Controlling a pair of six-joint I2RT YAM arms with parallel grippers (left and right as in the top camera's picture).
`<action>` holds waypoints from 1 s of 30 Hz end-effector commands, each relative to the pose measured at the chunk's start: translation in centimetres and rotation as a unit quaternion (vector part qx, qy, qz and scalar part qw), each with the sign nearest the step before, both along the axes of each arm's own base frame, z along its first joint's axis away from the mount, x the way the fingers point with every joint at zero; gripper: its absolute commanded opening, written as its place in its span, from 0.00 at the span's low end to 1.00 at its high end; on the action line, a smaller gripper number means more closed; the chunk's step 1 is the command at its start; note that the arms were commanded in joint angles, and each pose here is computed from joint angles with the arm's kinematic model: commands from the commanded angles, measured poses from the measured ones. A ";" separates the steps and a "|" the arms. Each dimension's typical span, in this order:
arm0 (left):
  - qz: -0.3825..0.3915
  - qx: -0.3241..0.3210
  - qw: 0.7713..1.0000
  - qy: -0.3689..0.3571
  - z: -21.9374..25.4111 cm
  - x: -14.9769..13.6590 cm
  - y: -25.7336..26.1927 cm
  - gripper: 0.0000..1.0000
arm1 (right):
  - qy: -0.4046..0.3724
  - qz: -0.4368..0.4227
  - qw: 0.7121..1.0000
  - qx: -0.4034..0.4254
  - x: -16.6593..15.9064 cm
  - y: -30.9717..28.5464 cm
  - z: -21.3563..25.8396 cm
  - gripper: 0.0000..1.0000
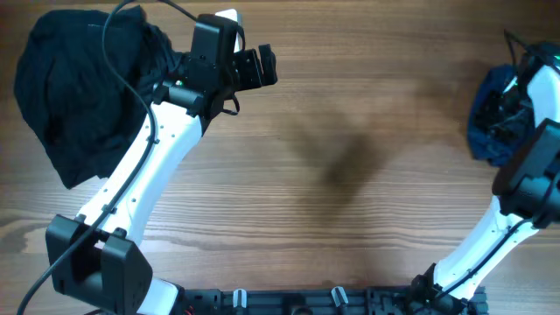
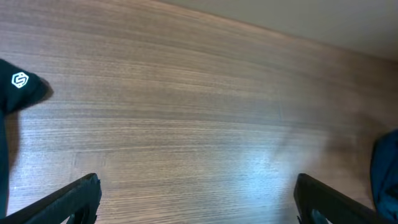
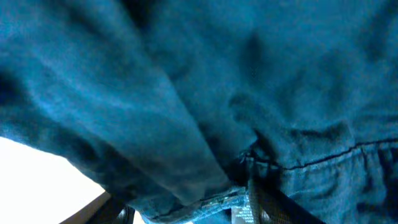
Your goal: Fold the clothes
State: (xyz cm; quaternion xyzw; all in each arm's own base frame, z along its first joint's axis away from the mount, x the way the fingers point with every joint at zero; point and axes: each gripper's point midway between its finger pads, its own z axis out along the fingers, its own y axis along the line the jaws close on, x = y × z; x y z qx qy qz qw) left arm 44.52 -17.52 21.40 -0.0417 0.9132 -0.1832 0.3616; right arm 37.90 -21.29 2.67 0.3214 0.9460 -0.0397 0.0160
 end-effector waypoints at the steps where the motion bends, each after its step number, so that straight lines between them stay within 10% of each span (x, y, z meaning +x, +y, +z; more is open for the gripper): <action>1: 0.005 0.005 1.000 -0.008 0.1 0.4 0.2 0.99 | 0.010 -0.014 1.000 -0.006 -1.0 -1.6 -1.1 0.59; 11: 0.005 0.004 1.000 -0.012 0.3 0.5 0.2 1.00 | -0.022 -0.021 1.000 0.004 -0.4 -3.1 -0.4 0.55; 23: 0.005 0.004 1.000 -0.012 0.3 0.5 0.2 0.99 | -0.136 -0.021 0.990 -0.001 1.2 -1.3 10.9 0.54; 30: 0.006 0.004 1.000 -0.012 0.3 0.5 0.2 0.99 | -0.171 -0.111 0.978 -0.036 1.2 -5.3 10.9 0.23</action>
